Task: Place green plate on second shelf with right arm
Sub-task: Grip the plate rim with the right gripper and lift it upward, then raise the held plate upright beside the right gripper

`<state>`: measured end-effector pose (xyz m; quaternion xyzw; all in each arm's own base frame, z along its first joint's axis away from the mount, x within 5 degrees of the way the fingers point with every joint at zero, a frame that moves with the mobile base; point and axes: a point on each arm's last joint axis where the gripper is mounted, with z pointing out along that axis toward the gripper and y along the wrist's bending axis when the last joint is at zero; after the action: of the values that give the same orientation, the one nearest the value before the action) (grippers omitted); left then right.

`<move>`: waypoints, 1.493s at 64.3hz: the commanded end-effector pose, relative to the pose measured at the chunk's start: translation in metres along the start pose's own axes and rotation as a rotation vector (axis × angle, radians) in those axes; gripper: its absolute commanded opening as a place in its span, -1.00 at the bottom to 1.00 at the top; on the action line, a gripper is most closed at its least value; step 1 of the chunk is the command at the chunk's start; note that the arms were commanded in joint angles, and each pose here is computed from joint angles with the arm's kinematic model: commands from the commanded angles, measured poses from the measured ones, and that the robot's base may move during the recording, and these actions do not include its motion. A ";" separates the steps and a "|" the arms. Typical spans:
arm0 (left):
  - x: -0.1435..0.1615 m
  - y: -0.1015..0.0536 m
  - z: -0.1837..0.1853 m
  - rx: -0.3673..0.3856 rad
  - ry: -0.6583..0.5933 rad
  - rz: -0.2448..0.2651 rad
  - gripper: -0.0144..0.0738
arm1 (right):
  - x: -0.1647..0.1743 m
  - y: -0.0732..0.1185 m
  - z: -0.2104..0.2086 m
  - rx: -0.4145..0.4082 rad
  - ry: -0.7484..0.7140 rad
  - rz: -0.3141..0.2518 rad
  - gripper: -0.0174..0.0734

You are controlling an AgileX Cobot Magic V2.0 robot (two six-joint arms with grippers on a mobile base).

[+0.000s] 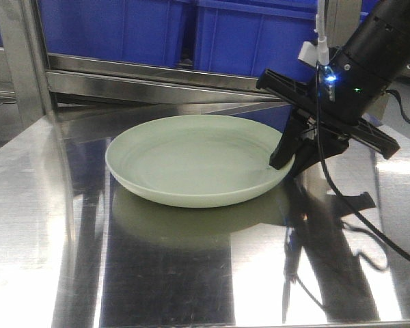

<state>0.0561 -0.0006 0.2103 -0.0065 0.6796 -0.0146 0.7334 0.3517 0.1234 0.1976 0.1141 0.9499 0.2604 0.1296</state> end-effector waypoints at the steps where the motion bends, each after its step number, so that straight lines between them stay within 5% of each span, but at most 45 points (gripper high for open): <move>1: 0.006 0.000 -0.001 0.011 -0.060 -0.012 -0.38 | -0.009 0.023 -0.036 -0.082 -0.112 -0.046 -0.49; 11: 0.006 0.000 -0.001 0.011 -0.060 -0.012 -0.38 | -0.008 0.038 -0.074 -0.119 -0.232 -0.107 -0.49; 21: 0.006 0.000 -0.001 0.011 -0.060 -0.012 -0.38 | 0.001 0.050 -0.133 -0.102 -0.427 -0.264 -0.49; 36: 0.006 0.000 -0.001 0.011 -0.060 -0.012 -0.38 | 0.043 0.056 -0.219 -0.112 -0.663 -0.423 -0.49; 67: 0.006 0.000 -0.001 0.011 -0.060 -0.012 -0.38 | 0.167 0.013 -0.310 -0.139 -0.962 -0.582 -0.49; 85: 0.006 0.000 -0.001 0.011 -0.060 -0.012 -0.38 | 0.174 -0.005 -0.322 0.118 -1.086 -0.741 -0.49; 96: 0.006 0.000 -0.001 0.011 -0.060 -0.012 -0.38 | 0.176 -0.010 -0.324 0.153 -1.207 -0.774 -0.49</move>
<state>0.0561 -0.0006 0.2103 -0.0065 0.6796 -0.0146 0.7334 0.0909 0.0174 0.4087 -0.1063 0.7718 0.0317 0.6261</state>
